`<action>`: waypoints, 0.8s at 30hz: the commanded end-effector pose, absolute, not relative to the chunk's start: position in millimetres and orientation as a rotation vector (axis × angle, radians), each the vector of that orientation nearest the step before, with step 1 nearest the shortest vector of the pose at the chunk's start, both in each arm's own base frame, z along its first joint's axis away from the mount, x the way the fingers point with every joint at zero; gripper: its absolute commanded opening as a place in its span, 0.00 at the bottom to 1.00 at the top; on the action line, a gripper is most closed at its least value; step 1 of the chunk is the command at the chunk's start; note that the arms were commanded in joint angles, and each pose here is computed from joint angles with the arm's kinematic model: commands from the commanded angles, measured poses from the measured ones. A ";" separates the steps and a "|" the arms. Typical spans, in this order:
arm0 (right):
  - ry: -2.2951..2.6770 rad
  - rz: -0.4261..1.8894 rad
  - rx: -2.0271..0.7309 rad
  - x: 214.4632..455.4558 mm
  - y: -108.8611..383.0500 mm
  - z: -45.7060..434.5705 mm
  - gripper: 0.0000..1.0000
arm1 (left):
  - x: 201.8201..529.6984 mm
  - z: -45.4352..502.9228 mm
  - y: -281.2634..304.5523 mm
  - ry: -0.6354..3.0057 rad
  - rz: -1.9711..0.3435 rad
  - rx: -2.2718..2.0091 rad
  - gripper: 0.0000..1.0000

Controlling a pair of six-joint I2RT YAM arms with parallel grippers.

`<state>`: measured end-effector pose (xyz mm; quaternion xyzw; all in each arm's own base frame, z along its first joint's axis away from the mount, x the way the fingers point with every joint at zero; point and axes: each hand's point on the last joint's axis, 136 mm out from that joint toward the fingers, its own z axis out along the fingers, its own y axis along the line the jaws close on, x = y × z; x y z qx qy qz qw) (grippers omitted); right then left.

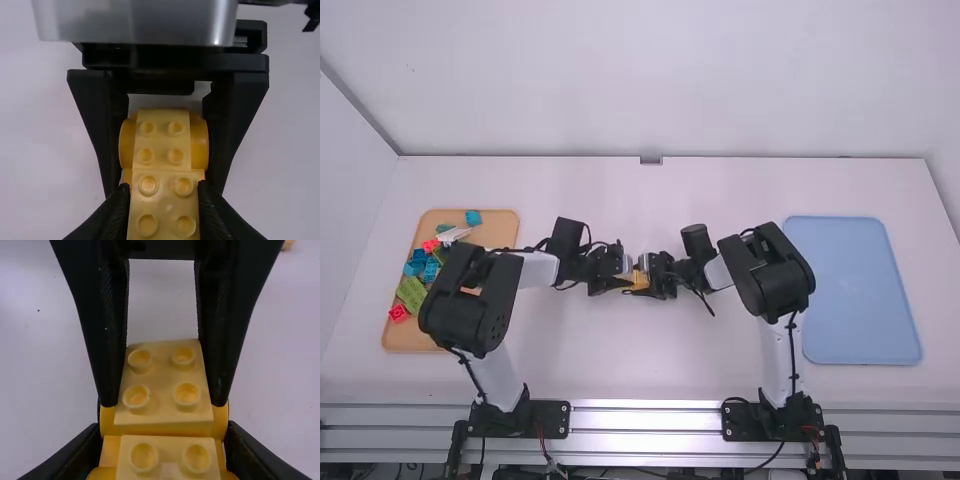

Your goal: Assemble lego blocks to make yellow taxi

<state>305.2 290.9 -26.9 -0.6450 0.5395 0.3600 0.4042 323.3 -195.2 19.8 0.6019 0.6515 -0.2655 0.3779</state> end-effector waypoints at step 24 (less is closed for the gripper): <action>1.394 0.865 -1.649 307.6 289.2 -37.7 0.39 | 324.4 21.4 -199.5 1.711 -0.784 1.515 0.36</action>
